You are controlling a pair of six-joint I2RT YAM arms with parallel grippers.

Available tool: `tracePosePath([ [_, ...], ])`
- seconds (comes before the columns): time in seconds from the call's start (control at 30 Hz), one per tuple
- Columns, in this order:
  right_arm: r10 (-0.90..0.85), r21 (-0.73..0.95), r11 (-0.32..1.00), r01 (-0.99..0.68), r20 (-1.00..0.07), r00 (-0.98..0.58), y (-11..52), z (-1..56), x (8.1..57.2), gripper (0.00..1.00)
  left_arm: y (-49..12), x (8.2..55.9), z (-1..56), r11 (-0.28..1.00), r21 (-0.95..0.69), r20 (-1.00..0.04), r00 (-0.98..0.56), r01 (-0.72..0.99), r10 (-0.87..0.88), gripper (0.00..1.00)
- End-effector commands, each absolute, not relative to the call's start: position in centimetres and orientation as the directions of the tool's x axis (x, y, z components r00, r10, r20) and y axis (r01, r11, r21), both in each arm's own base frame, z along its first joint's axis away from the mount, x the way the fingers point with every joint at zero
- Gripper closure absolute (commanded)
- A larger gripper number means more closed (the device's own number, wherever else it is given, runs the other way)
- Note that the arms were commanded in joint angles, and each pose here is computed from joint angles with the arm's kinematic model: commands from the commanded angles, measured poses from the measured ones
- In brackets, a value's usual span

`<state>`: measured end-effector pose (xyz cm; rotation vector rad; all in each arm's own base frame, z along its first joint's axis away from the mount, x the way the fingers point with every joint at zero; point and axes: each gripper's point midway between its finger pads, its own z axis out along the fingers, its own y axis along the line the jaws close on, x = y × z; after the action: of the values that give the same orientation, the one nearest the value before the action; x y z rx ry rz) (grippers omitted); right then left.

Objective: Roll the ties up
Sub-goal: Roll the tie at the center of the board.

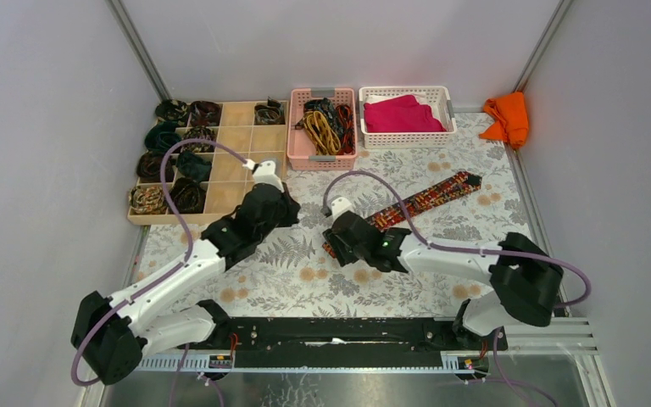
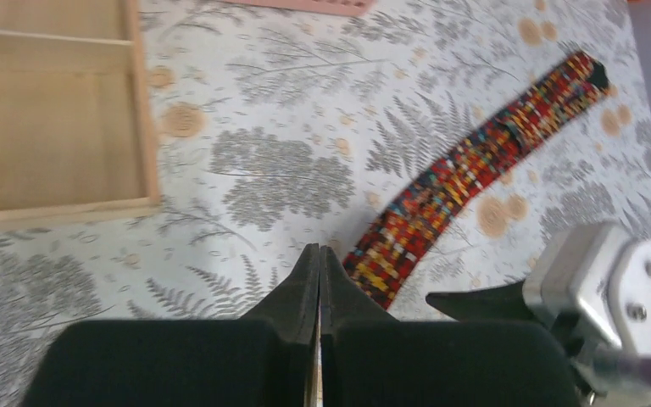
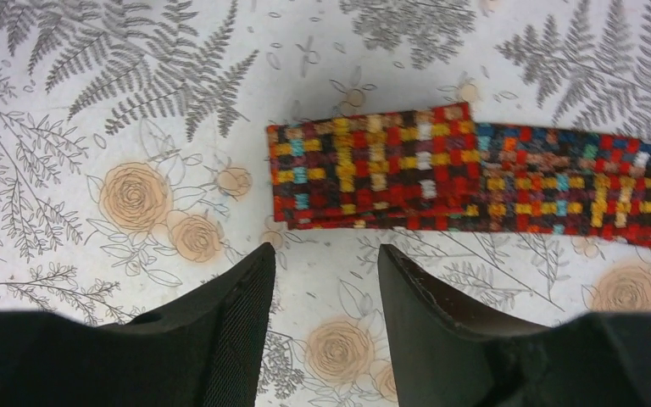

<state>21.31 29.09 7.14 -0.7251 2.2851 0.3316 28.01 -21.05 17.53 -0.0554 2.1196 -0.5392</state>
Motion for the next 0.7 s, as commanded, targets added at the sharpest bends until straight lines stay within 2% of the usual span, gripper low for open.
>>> tracePosePath([
  [0.0, -0.495, -0.096, 0.769, -0.632, -0.714, -0.495, 31.5, 8.4, 22.1, 0.44, -17.0, 28.1, 16.3, 0.934, -0.357, -0.788, -0.546, 0.027, -0.286, 1.00],
  [0.3, -0.628, -0.271, 0.710, -0.649, -0.662, -0.410, 33.1, 7.1, 22.9, 0.40, -16.0, 28.1, 15.0, 0.936, -0.350, -0.777, -0.565, 0.020, -0.278, 1.00],
  [0.5, -0.705, -0.355, 0.672, -0.650, -0.574, -0.416, 32.5, 4.3, 23.4, 0.39, -16.2, 28.2, 14.4, 0.936, -0.352, -0.768, -0.581, 0.028, -0.271, 1.00],
  [0.67, -0.717, -0.382, 0.674, -0.632, -0.546, -0.434, 31.8, 2.8, 23.5, 0.38, -16.2, 28.3, 14.2, 0.936, -0.352, -0.766, -0.584, 0.031, -0.269, 1.00],
])
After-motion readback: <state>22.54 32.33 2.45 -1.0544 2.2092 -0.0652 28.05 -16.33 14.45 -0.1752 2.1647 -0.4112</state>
